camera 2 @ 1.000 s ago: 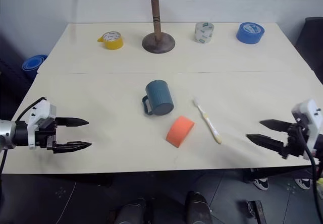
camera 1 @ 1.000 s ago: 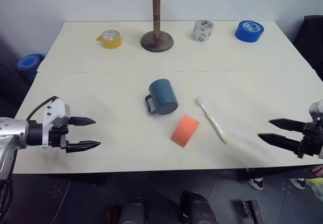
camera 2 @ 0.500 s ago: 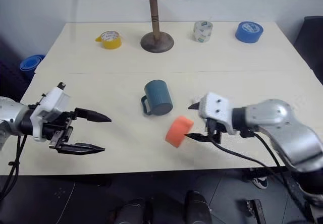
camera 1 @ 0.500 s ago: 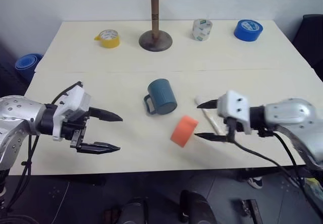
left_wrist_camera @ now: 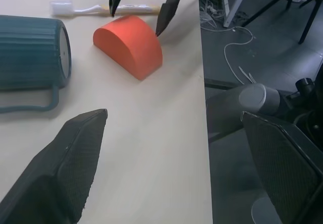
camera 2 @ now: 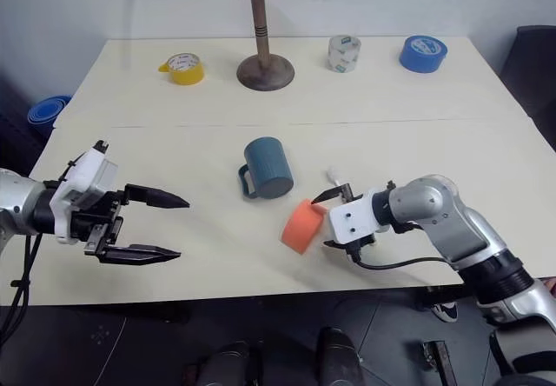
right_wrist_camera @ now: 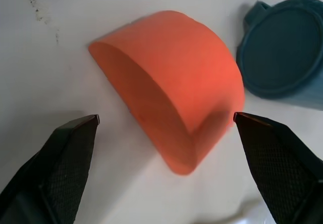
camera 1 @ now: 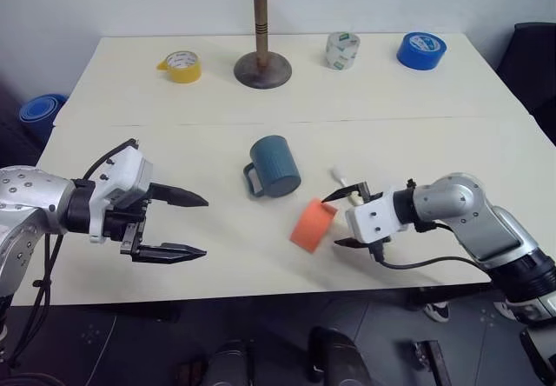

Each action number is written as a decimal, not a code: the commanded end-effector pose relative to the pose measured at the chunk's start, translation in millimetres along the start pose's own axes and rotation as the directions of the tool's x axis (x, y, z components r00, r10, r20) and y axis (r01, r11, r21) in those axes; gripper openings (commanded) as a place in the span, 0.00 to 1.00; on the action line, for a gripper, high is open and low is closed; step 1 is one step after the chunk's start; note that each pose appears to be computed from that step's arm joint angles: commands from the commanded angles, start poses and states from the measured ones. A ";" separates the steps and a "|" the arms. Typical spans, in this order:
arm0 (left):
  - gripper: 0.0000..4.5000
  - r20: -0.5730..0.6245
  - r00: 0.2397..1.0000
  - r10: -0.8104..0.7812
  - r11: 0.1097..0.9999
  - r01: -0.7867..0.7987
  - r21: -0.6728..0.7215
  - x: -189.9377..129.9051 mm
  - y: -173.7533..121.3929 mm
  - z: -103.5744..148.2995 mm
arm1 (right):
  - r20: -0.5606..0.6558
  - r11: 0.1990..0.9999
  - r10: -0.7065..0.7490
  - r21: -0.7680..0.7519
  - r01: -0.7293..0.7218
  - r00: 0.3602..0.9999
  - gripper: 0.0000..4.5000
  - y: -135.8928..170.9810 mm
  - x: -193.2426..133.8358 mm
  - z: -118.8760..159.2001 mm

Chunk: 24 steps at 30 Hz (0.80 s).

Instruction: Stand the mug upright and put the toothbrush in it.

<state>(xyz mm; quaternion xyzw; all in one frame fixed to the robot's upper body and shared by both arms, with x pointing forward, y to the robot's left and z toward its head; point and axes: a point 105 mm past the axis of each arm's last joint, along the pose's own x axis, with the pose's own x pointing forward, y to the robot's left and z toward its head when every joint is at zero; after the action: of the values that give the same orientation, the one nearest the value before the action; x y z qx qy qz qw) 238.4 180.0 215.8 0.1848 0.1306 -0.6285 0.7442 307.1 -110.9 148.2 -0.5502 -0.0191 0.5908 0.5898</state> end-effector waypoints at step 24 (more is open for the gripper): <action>1.00 0.025 1.000 0.001 0.998 -0.002 0.062 3.8 7.3 9.3 | -0.095 0.934 -0.268 0.219 0.283 0.959 0.34 -22.7 -99.2 9.0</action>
<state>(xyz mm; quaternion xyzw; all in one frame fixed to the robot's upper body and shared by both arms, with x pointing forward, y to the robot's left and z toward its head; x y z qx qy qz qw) 245.7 173.3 220.0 0.1942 0.1122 -0.6340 0.7401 289.6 -151.9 198.4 -0.4922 0.0022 0.5237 0.6953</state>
